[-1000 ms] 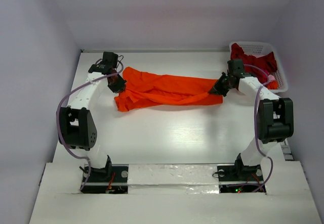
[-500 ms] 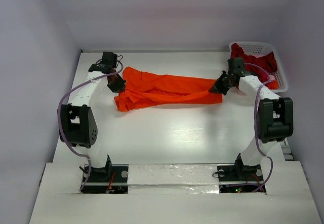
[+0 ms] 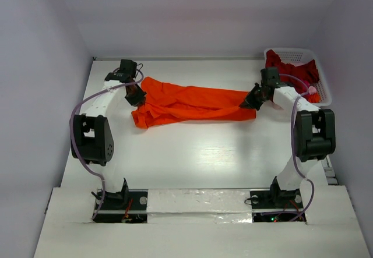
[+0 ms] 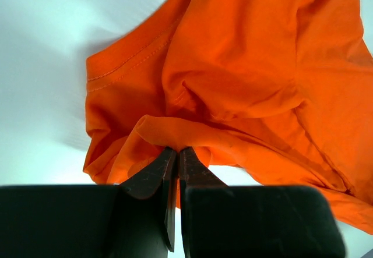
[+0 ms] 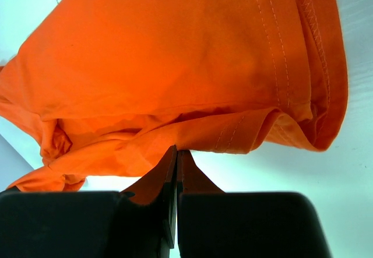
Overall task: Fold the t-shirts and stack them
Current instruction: Fold the other side of the tshirt into a rectangle
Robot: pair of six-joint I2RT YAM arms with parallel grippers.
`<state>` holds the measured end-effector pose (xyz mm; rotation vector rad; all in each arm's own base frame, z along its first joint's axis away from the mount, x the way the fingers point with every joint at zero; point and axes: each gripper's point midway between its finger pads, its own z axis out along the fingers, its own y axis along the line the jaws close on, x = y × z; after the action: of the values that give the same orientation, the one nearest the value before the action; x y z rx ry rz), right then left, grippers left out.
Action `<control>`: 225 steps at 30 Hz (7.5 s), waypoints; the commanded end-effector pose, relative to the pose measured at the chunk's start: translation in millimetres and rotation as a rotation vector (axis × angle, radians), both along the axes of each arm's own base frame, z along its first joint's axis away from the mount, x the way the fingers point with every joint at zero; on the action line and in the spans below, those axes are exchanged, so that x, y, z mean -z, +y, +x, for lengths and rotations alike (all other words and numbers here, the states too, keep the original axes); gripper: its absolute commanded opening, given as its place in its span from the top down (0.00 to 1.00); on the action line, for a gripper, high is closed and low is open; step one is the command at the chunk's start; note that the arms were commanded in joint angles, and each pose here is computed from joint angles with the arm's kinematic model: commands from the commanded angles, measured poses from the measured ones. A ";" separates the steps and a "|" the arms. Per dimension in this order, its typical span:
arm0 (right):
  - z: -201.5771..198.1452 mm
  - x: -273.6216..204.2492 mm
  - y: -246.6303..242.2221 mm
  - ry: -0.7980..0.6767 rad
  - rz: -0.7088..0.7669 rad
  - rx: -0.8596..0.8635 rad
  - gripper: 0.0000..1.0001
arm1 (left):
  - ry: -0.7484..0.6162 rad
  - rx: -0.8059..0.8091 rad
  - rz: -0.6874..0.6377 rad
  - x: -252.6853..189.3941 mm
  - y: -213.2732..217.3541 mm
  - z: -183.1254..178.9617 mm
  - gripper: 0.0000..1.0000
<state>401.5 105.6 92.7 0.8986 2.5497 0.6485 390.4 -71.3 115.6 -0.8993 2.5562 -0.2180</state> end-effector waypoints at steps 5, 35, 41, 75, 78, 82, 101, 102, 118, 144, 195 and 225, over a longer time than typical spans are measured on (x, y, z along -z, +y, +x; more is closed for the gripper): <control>19.7 -17.3 5.8 -0.075 0.010 -0.021 1.00 | -0.071 -0.002 0.002 -18.1 4.6 21.3 1.00; 53.2 -16.0 14.2 -0.104 -0.022 -0.079 1.00 | -0.083 -0.024 0.009 -9.0 18.4 45.8 1.00; 56.7 -10.8 19.2 -0.096 0.001 -0.098 1.00 | -0.079 -0.002 -0.019 -6.6 12.2 47.8 1.00; 46.9 -60.6 70.4 -0.245 -0.144 -0.322 0.35 | -0.106 0.005 -0.026 -18.1 13.8 57.2 1.00; 32.3 -46.4 90.0 -0.218 -0.132 -0.370 0.42 | -0.107 0.002 -0.031 -19.8 13.1 58.0 1.00; 25.8 -38.9 101.1 -0.205 -0.118 -0.388 0.69 | -0.112 0.001 -0.029 -22.9 13.7 56.9 1.00; 44.1 4.9 113.4 -0.100 -0.105 -0.429 1.00 | -0.126 0.006 -0.051 -34.4 9.9 54.3 1.00; 46.0 4.4 114.7 -0.098 -0.101 -0.432 1.00 | -0.126 0.007 -0.053 -34.4 9.6 54.3 1.00; 54.2 10.0 123.7 -0.089 -0.083 -0.408 1.00 | -0.119 0.013 -0.080 -34.0 7.8 60.3 1.00; 31.2 53.6 134.2 0.002 -0.031 -0.399 1.00 | -0.087 0.031 -0.091 -25.6 8.2 62.9 1.00; 11.3 63.3 138.9 -0.005 -0.014 -0.420 1.00 | -0.124 -0.057 -0.185 -14.1 62.3 51.1 0.52; 16.2 48.3 139.5 -0.028 -0.020 -0.424 1.00 | -0.131 -0.065 -0.214 26.6 55.3 55.9 0.61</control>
<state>420.9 240.9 30.0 0.3804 2.7375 0.7642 435.6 -17.8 84.0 -1.0232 2.4425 -0.5278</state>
